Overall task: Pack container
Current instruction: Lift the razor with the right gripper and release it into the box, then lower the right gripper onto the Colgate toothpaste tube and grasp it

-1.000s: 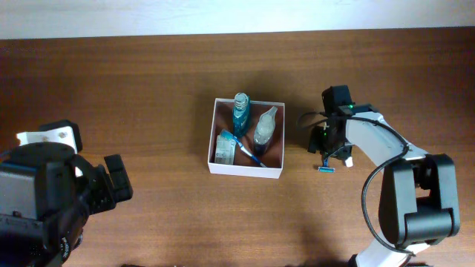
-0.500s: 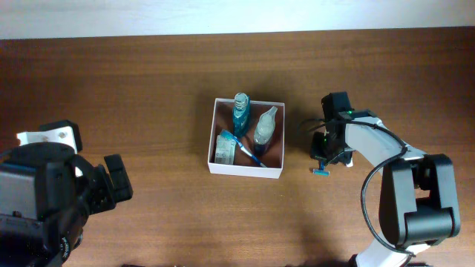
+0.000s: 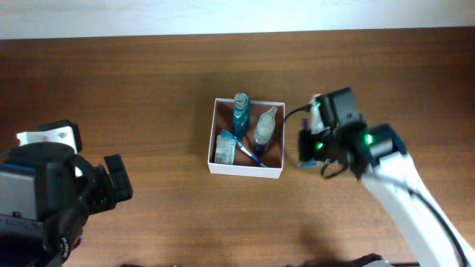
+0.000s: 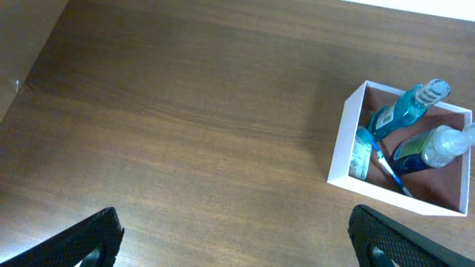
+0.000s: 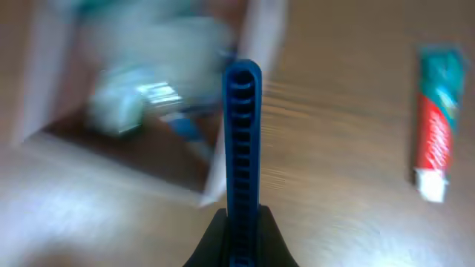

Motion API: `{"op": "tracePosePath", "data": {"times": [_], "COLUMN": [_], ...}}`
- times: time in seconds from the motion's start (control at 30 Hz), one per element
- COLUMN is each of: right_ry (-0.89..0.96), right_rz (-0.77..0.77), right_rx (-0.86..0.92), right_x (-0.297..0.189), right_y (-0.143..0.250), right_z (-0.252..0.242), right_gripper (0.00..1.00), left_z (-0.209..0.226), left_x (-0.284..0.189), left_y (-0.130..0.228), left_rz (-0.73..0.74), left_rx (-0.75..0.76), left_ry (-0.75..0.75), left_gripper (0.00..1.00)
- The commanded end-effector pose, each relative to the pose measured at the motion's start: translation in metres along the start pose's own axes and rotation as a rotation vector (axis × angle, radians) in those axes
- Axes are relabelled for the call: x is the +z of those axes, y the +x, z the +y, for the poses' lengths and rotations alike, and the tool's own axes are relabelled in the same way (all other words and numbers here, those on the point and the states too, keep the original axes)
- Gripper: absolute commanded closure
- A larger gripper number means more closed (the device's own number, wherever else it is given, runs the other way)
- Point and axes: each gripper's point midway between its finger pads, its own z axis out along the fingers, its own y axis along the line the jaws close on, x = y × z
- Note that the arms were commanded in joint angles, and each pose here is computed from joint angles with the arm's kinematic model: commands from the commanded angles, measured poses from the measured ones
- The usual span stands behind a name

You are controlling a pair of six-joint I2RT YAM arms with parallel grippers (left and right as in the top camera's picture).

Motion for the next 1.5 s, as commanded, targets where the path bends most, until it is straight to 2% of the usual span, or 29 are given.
{"op": "tracePosePath", "data": {"times": [0.0,0.1,0.2,0.5,0.53,0.57,0.6,0.63,0.67,0.7,0.73,0.8,0.83,0.9,1.07,1.2,1.37,1.47], "right_ry": [-0.121,-0.162,-0.067,-0.018,-0.017,-0.017,-0.018,-0.019,-0.021,-0.024,-0.026,-0.029,-0.030,-0.021,0.065,0.186,0.310,0.339], "right_rz": [-0.007,0.002,-0.015,-0.079,-0.083,-0.083,-0.089,-0.094,-0.104,-0.119,-0.134,-0.167,-0.212,-0.238,-0.236,-0.170,-0.048,0.031], "right_rx": [-0.326,-0.567,-0.766,-1.019,-1.030,-1.030,-1.026,-1.015,-0.987,-0.940,-0.899,-0.830,-0.704,-0.572,-0.120,0.155,0.369,0.437], "right_x": [-0.012,-0.007,0.015,0.080,0.086,0.087,0.087,0.085,0.080,0.071,0.062,0.041,0.012,-0.007,-0.038,-0.039,-0.021,0.001], "right_y": [0.016,0.029,0.020,-0.016,-0.018,-0.018,-0.019,-0.020,-0.022,-0.025,-0.029,-0.034,-0.040,-0.044,-0.046,-0.034,-0.014,-0.005], "right_z": [0.053,0.082,0.084,0.098,0.100,0.100,0.101,0.102,0.103,0.104,0.105,0.103,0.094,0.079,0.003,-0.070,-0.148,-0.176], "right_gripper": [0.96,0.96,0.96,0.96,0.94,0.83,0.53,0.48,0.41,0.16,0.01,0.01,0.01,0.01,0.01,0.01,0.00,0.03], "left_z": [0.003,0.003,0.003,0.003,0.003,0.003,0.003,0.003,0.003,0.003,0.003,0.003,0.004,0.003,0.003,0.003,0.003,0.003], "left_x": [-0.003,-0.003,-0.003,-0.003,-0.003,-0.003,-0.003,-0.003,-0.003,-0.003,-0.003,-0.003,-0.003,-0.003,-0.003,-0.003,-0.003,-0.003], "left_y": [-0.003,-0.003,-0.003,-0.003,-0.003,-0.003,-0.003,-0.003,-0.003,-0.003,-0.003,-0.003,-0.003,-0.003,-0.003,-0.003,-0.003,-0.003], "left_rz": [-0.017,-0.017,-0.017,-0.017,-0.017,-0.017,-0.017,-0.017,-0.017,-0.017,-0.017,-0.017,-0.017,-0.017,-0.017,-0.017,-0.017,-0.017], "left_rx": [0.000,0.000,0.000,0.000,0.000,0.000,0.000,0.000,0.000,0.000,0.000,0.000,0.000,0.000,0.000,0.000,0.000,0.000], "left_ry": [-0.013,-0.013,-0.013,-0.013,-0.013,-0.013,-0.013,-0.013,-0.013,-0.013,-0.013,-0.013,-0.013,-0.013,-0.013,-0.013,-0.013,-0.013], "left_gripper": [0.01,0.01,0.01,0.01,0.01,0.01,0.01,0.01,0.01,0.01,0.01,0.01,0.01,0.01,0.01,0.01,0.01,0.01]}}
